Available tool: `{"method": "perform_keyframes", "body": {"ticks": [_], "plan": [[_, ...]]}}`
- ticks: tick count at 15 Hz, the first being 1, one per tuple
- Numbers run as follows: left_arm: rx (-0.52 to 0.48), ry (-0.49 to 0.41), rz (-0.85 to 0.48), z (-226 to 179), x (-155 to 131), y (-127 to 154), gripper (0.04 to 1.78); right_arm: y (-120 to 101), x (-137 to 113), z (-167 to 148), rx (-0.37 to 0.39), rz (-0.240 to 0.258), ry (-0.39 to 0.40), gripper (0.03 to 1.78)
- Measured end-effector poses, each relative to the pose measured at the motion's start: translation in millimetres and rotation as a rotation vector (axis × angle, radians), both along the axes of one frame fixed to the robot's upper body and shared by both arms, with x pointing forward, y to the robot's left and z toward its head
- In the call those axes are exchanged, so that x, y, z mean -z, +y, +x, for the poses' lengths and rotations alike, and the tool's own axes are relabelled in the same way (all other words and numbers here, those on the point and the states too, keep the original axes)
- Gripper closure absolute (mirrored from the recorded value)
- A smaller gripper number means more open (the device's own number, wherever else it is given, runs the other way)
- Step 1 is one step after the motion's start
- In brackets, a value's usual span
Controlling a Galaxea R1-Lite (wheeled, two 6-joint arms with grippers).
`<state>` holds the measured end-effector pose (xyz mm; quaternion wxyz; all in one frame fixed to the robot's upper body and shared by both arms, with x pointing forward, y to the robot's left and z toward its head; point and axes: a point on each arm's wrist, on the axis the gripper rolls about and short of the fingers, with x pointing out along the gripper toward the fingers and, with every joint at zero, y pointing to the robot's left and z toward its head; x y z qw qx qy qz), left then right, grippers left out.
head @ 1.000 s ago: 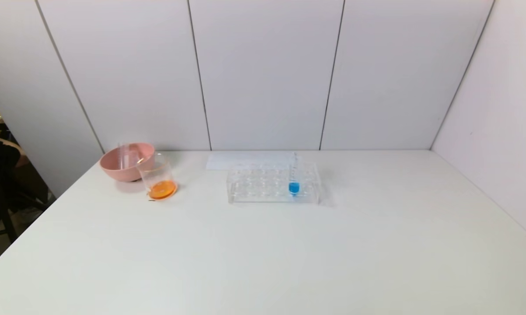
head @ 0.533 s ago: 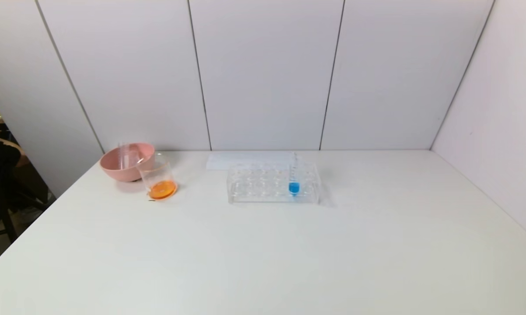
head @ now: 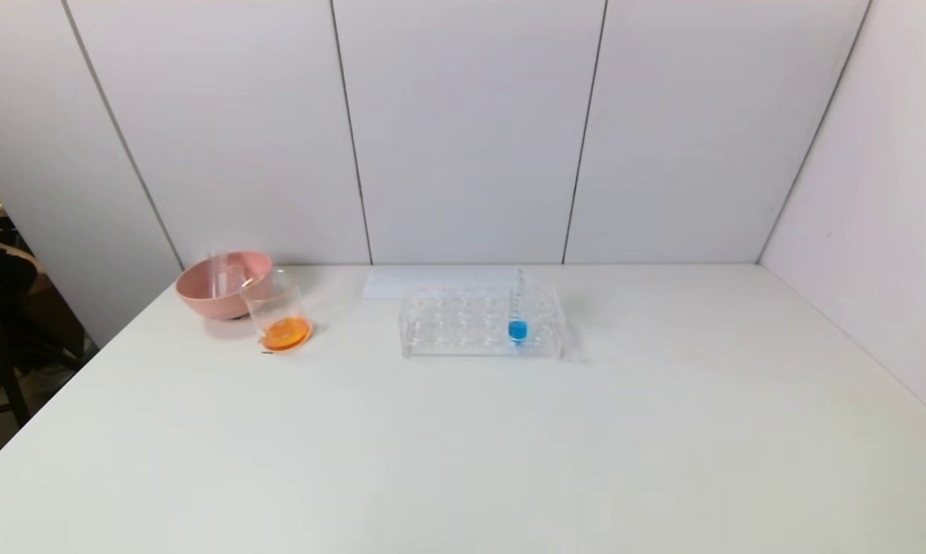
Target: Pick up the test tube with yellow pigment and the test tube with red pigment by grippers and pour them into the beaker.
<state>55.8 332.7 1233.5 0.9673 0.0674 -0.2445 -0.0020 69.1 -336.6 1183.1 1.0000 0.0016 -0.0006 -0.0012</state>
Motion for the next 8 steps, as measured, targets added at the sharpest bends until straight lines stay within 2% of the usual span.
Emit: {"method": "perform_keyframes", "body": {"ticks": [6,8], "plan": [[-0.028,0.406,-0.021,13,42,1,0.04,0,0,0,0.000,0.000,0.000,0.11],[-0.006,0.487,-0.020,13,50,0,0.04,0,0,0,0.000,0.000,0.000,0.11]]}}
